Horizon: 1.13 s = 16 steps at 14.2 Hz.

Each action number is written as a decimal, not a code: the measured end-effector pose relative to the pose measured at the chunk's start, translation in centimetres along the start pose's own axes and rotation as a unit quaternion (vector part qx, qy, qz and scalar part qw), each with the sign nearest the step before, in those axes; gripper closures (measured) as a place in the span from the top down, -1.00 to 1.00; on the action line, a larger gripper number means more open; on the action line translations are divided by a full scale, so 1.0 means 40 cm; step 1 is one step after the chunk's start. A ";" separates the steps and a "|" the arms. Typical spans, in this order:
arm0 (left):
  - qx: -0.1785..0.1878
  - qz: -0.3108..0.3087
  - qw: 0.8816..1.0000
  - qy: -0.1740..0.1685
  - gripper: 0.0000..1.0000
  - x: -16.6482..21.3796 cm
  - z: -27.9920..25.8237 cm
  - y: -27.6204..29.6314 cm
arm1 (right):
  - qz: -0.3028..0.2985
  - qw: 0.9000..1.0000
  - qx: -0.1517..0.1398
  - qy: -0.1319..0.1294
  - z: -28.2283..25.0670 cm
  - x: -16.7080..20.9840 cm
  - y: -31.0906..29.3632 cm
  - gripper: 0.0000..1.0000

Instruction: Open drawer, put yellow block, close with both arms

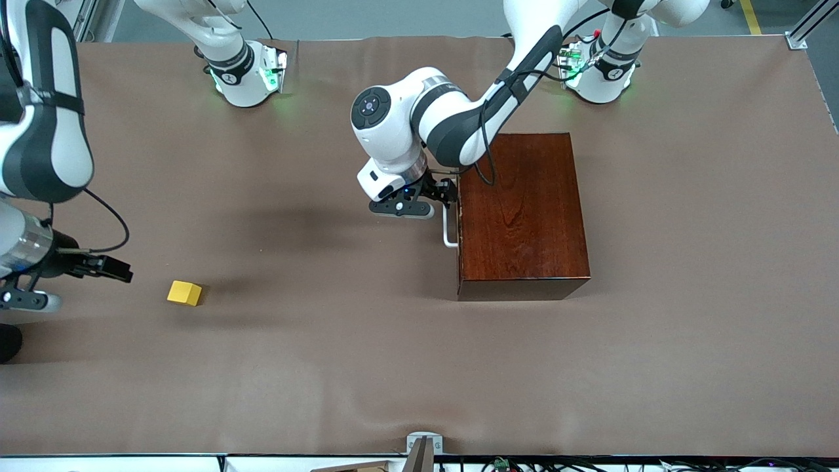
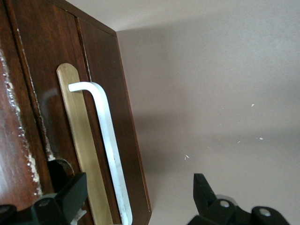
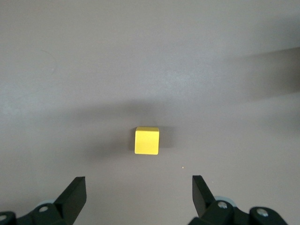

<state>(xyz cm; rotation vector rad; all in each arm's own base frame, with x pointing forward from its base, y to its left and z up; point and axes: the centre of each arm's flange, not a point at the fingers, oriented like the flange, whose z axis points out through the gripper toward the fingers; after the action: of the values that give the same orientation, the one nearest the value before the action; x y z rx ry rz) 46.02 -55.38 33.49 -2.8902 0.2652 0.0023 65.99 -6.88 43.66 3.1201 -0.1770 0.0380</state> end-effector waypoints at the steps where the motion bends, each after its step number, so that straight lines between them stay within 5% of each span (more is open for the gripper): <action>1: 0.003 -0.002 1.000 -0.001 1.00 0.005 0.009 -0.004 | 0.001 1.000 -0.001 -0.004 0.024 0.005 0.004 1.00; 9: 0.009 -0.051 0.999 0.000 1.00 0.025 0.041 -0.014 | 0.006 1.000 -0.005 -0.027 0.169 0.031 0.021 1.00; 16: 0.002 -0.081 0.997 -0.001 1.00 0.009 0.071 0.026 | 0.005 1.000 -0.008 -0.020 0.294 0.061 0.017 1.00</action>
<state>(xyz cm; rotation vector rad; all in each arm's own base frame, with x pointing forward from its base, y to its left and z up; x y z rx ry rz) 46.24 -55.78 30.47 -2.8991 0.0286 -0.0238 68.61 -8.05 31.99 3.1055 -0.1923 -0.0246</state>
